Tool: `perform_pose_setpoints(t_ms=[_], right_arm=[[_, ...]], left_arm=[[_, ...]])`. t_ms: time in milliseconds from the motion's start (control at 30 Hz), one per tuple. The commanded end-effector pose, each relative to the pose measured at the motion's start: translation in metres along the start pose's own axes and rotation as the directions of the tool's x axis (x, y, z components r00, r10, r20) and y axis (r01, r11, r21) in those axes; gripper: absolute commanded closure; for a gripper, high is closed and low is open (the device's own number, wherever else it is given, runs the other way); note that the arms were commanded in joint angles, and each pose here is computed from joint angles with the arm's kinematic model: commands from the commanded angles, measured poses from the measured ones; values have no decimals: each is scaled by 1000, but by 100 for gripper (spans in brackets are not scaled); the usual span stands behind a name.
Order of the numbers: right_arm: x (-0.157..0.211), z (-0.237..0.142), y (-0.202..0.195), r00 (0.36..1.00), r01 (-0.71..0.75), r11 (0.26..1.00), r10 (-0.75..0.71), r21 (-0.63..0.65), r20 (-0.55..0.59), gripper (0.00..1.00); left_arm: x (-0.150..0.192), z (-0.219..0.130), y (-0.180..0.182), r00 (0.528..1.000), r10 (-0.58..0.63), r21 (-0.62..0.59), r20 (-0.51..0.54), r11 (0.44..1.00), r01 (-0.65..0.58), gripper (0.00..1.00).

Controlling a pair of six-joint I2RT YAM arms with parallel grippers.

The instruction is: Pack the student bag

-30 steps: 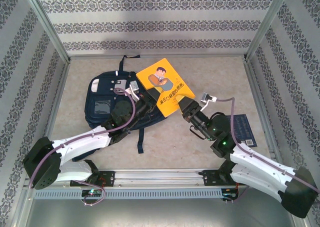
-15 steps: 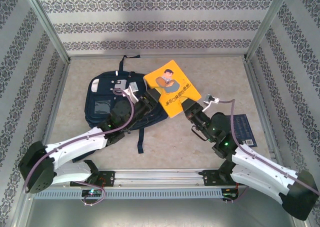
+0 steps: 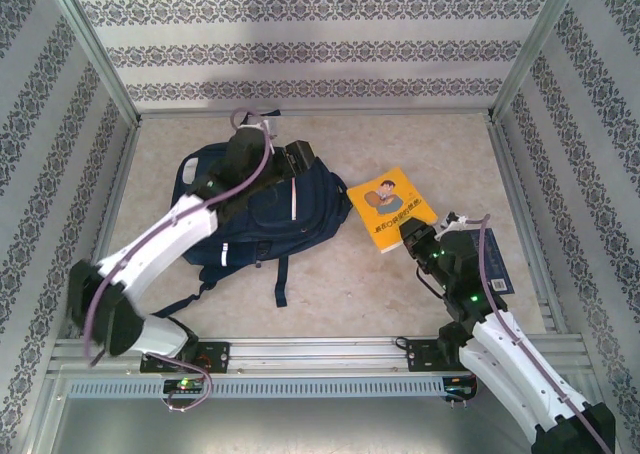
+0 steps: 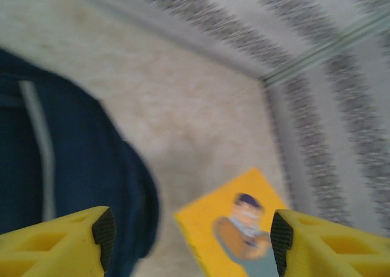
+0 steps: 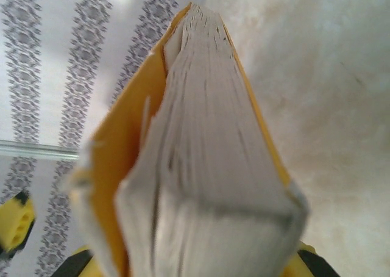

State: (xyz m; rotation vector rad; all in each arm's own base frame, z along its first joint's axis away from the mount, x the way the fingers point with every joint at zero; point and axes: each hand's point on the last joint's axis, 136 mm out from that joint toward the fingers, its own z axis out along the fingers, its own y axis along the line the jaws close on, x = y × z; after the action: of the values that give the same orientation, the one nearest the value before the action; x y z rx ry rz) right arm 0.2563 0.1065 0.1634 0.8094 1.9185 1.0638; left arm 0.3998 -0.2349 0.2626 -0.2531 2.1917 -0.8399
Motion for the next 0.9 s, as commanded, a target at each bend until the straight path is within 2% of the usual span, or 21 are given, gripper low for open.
perform_pose_setpoints(t_ms=[0, 100, 300, 567, 733, 800, 867], right_arm=[[6, -7, 21, 996, 56, 995, -61, -77, -57, 100], [10, -11, 21, 994, 82, 992, -88, -91, -69, 100], [11, -25, 17, 989, 130, 988, -136, -87, -63, 100], [12, -29, 6, 986, 148, 987, -152, -59, -66, 100], [9, -32, 12, 985, 157, 985, -161, -66, -61, 100], [10, -33, 9, 983, 166, 984, -170, -56, -68, 100], [5, -39, 23, 981, 179, 980, -184, -82, -56, 100]], left_arm=[[37, 29, 42, 965, 37, -74, -260, 996, -58, 31], [41, 57, 58, 943, 32, -92, -332, 994, -66, 35], [49, 88, 77, 919, 15, -119, -395, 991, -67, 40], [64, 107, 81, 897, -4, -82, -442, 996, -36, 56], [78, 114, 105, 874, -14, -165, -486, 983, -76, 64], [83, 116, 114, 861, -20, -196, -508, 976, -93, 68], [85, 117, 120, 853, -21, -216, -521, 971, -108, 75]])
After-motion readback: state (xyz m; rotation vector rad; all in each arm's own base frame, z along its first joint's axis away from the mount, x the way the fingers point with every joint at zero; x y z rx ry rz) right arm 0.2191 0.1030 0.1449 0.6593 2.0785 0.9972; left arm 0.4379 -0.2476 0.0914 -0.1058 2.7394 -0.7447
